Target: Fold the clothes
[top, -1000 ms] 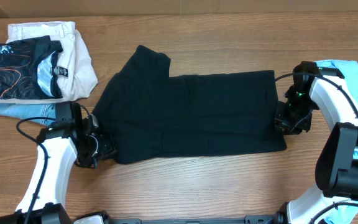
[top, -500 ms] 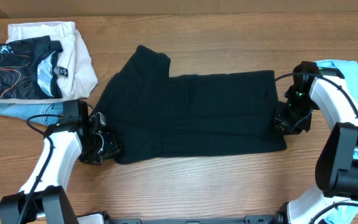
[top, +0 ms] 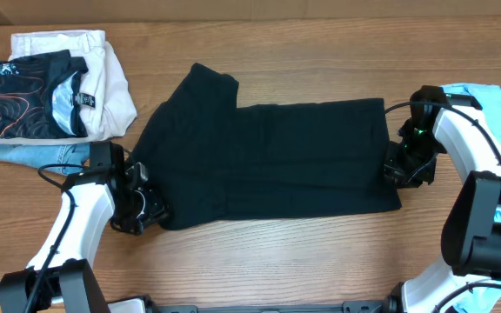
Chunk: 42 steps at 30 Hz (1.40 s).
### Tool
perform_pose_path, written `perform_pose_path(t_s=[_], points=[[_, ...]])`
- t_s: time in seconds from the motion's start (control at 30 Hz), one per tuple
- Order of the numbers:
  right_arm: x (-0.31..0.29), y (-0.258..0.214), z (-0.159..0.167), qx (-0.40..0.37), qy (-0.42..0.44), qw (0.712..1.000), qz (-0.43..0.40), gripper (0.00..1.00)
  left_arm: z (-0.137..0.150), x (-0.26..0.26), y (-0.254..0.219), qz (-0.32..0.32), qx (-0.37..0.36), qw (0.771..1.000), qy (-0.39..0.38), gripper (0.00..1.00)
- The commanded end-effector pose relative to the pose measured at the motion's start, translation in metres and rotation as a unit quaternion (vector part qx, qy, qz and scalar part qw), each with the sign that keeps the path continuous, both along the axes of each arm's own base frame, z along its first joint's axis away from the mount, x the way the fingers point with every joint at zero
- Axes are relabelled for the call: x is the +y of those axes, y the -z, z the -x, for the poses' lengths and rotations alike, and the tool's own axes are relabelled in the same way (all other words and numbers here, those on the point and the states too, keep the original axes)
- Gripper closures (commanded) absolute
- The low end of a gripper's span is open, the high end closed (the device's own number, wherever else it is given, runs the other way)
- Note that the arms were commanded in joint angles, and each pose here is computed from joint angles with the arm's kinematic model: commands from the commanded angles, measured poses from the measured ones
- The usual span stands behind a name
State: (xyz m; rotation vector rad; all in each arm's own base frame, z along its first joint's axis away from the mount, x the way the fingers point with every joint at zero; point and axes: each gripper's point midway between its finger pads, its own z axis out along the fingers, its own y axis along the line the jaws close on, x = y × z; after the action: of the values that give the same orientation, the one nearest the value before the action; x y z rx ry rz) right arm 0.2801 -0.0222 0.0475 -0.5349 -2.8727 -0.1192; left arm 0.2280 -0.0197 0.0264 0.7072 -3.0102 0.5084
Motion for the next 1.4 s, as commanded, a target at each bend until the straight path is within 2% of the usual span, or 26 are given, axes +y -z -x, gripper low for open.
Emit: perform_pose_path(t_s=[0.0, 0.13, 0.4, 0.6, 0.73, 1.0, 1.17, 1.37], points=[[0.0, -0.011, -0.009, -0.023, -0.001, 1.0, 0.003, 0.71, 0.009, 0.009, 0.008, -0.034, 0.022, 0.999, -0.001, 0.6], [0.0, -0.011, -0.009, -0.023, -0.001, 1.0, 0.003, 0.7, 0.001, 0.01, 0.008, -0.034, 0.007, 0.999, -0.003, 0.62], [0.0, -0.011, -0.009, -0.023, -0.001, 1.0, 0.003, 0.7, -0.006, 0.01, 0.007, -0.034, -0.007, 0.999, -0.004, 0.73], [0.0, -0.011, -0.009, -0.023, -0.001, 1.0, 0.003, 0.7, -0.006, 0.01, 0.007, -0.033, -0.008, 0.999, -0.004, 0.75], [0.0, -0.011, -0.009, -0.023, -0.001, 1.0, 0.003, 0.7, -0.006, 0.01, 0.007, -0.033, -0.008, 0.999, -0.004, 0.93], [0.0, -0.011, -0.009, -0.023, -0.001, 1.0, 0.003, 0.7, -0.009, 0.004, 0.004, -0.013, -0.015, 1.0, -0.003, 0.96], [0.0, -0.011, -0.009, -0.023, -0.001, 1.0, 0.003, 0.71, -0.049, -0.003, -0.029, 0.021, -0.081, 0.996, 0.001, 0.96], [0.0, -0.011, -0.009, -0.023, -0.001, 1.0, 0.003, 0.7, -0.104, 0.009, -0.086, -0.006, -0.176, 0.984, 0.005, 0.96]])
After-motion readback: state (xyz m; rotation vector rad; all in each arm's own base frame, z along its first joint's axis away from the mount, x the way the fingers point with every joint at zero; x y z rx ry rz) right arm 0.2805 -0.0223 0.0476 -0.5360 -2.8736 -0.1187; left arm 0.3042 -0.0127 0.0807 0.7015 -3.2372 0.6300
